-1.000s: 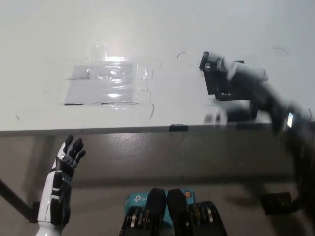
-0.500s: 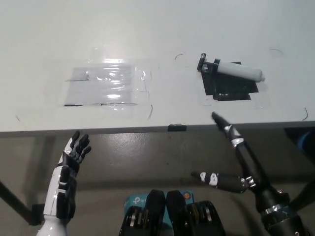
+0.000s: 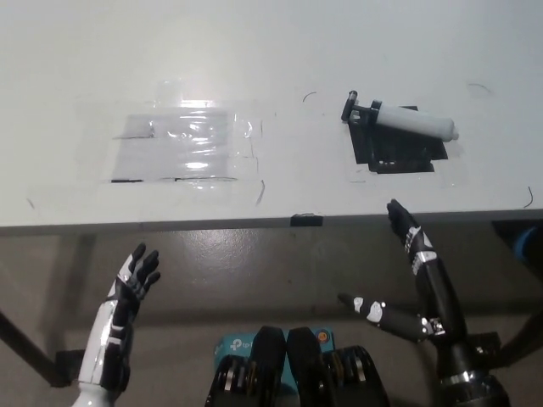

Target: The robot uses right hand to pick up a small white air pumper and uses its left hand to compress it, and then puts it on the desk

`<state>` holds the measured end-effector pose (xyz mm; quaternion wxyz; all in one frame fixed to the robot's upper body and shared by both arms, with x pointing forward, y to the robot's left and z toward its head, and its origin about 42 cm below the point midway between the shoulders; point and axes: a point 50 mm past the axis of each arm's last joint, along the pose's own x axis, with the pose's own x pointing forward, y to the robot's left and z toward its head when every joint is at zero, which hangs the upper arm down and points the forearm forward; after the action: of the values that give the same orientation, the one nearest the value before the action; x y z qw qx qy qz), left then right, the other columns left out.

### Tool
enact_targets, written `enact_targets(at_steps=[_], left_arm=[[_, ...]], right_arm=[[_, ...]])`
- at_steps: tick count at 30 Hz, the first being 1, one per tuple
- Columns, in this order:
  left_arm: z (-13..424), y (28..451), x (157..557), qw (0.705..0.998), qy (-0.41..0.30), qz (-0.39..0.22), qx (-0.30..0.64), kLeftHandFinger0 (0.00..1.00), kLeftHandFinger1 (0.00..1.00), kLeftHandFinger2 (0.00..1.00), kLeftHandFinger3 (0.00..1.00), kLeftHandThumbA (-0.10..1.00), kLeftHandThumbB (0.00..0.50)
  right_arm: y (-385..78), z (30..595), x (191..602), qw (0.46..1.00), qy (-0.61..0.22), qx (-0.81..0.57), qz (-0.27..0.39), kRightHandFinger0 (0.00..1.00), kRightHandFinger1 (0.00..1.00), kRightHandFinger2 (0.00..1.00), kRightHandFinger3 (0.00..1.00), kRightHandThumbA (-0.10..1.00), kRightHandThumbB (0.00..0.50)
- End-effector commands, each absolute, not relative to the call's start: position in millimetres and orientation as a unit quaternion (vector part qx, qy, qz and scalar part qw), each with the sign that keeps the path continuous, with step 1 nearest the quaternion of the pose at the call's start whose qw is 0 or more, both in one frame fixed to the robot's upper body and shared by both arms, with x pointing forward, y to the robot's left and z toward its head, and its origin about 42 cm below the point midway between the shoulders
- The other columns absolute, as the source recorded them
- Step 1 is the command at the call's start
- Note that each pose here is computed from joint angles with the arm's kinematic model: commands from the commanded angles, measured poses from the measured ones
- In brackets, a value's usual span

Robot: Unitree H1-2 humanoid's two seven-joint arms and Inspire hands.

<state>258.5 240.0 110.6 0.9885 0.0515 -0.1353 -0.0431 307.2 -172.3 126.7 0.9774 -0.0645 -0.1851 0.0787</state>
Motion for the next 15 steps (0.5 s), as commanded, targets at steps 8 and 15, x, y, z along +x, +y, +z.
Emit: enact_targets(at_steps=[8, 15], left_arm=[[88, 259, 247, 0.99, -0.128, -0.03, 0.05, 1.0, 1.0, 1.0, 1.0, 1.0, 0.174], [84, 267, 252, 0.99, -0.123, -0.013, 0.066, 1.0, 1.0, 1.0, 1.0, 1.0, 0.177]], right_arm=[[-167, 102, 289, 0.979, -0.185, -0.056, 0.067, 1.0, 1.0, 1.0, 1.0, 1.0, 0.162], [-168, 93, 290, 0.979, -0.174, -0.071, 0.073, 1.0, 1.0, 1.0, 1.0, 1.0, 0.2]])
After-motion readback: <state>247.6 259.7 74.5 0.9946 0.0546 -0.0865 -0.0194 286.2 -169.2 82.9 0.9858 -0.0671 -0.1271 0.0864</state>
